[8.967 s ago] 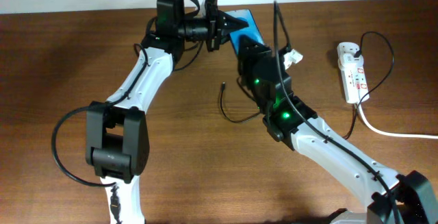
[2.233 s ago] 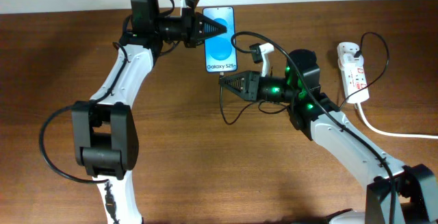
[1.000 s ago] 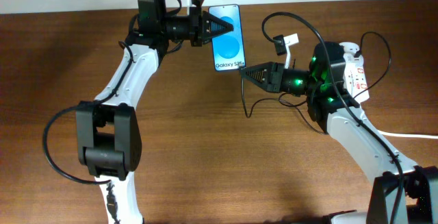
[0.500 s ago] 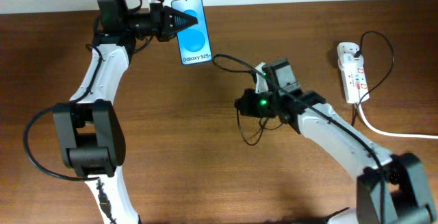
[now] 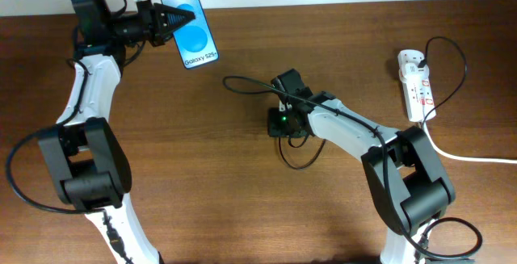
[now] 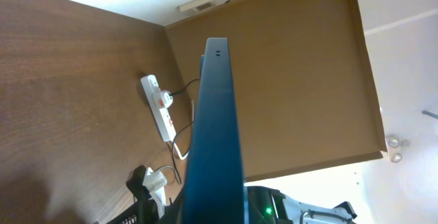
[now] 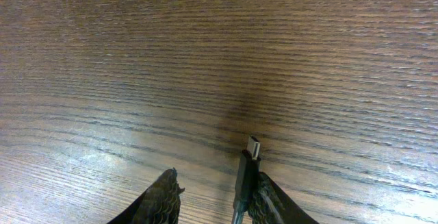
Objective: Plug charger to phone and switch on socket
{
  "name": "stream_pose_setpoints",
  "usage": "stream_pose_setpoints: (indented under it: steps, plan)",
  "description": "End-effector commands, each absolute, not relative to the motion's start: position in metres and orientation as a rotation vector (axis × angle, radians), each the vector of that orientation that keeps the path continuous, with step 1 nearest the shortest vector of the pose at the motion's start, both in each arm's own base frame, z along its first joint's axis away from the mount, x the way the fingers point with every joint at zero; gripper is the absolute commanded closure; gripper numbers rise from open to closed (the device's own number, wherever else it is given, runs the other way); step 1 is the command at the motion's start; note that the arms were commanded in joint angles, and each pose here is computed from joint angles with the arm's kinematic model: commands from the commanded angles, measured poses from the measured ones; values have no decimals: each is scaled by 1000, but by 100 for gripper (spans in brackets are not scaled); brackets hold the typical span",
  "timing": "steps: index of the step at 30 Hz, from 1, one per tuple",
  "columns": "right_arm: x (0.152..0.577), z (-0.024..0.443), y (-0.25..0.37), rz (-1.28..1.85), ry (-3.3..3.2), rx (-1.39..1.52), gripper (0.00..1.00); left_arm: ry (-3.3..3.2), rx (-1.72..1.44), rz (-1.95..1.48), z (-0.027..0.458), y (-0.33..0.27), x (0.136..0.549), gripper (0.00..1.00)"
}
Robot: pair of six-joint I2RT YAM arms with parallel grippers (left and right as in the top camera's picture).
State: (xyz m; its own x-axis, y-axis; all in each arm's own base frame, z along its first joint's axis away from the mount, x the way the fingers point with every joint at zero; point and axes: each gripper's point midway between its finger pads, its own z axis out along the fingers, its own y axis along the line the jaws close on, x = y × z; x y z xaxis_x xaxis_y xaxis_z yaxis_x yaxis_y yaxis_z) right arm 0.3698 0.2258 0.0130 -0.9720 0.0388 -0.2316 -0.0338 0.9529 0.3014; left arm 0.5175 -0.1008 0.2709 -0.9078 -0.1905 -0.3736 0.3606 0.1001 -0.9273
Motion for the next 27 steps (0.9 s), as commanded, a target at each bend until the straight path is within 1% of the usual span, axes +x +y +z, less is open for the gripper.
stream_pose_setpoints:
  steps: [1, 2, 5, 6, 9, 10, 11, 12, 13, 14, 15, 16, 17, 18, 19, 21, 22, 24, 27]
  plan:
    - [369, 6, 216, 378, 2896, 81, 63, 1967, 205, -1844, 279, -101, 515, 100]
    - [366, 5, 213, 360, 2909, 122, 63, 1967, 205, -1844, 279, -101, 515, 100]
    - [363, 3, 206, 313, 2924, 184, 79, 1969, 203, -1848, 278, -101, 515, 100]
    - [363, 1, 204, 299, 2927, 212, 82, 1969, 203, -1848, 278, -101, 515, 100]
    - [358, -1, 201, 282, 2946, 253, 83, 1969, 204, -1848, 278, -102, 515, 100]
    - [358, -1, 201, 282, 2946, 253, 77, 1969, 206, -1850, 278, -102, 515, 100]
    - [359, 0, 202, 285, 2943, 251, 65, 1969, 208, -1851, 278, -102, 514, 100]
    - [362, 0, 203, 295, 2931, 237, 58, 1969, 207, -1851, 278, -102, 515, 100]
    - [369, 3, 210, 335, 2901, 149, 47, 1969, 208, -1851, 278, -102, 514, 100]
    - [371, 4, 211, 338, 2891, 119, 44, 1969, 208, -1851, 278, -102, 514, 100]
    - [370, 3, 208, 313, 2896, 147, 44, 1968, 214, -1857, 279, -102, 513, 100]
    - [368, 1, 198, 251, 2901, 244, 41, 1968, 221, -1863, 279, -102, 512, 100]
    - [366, 0, 192, 211, 2906, 302, 37, 1968, 221, -1863, 279, -102, 512, 100]
    - [365, 0, 192, 211, 2907, 301, 31, 1968, 221, -1863, 279, -102, 512, 100]
    - [365, 0, 192, 211, 2907, 301, 29, 1968, 222, -1863, 279, -102, 512, 100]
    - [364, 0, 198, 252, 2916, 254, 35, 1968, 226, -1867, 279, -103, 511, 100]
    - [365, 2, 208, 315, 2916, 181, 40, 1968, 228, -1869, 279, -102, 511, 100]
    - [363, 3, 213, 328, 2918, 157, 41, 1968, 229, -1869, 279, -103, 511, 100]
    - [363, 6, 232, 398, 2893, -6, 41, 1968, 229, -1869, 279, -103, 511, 100]
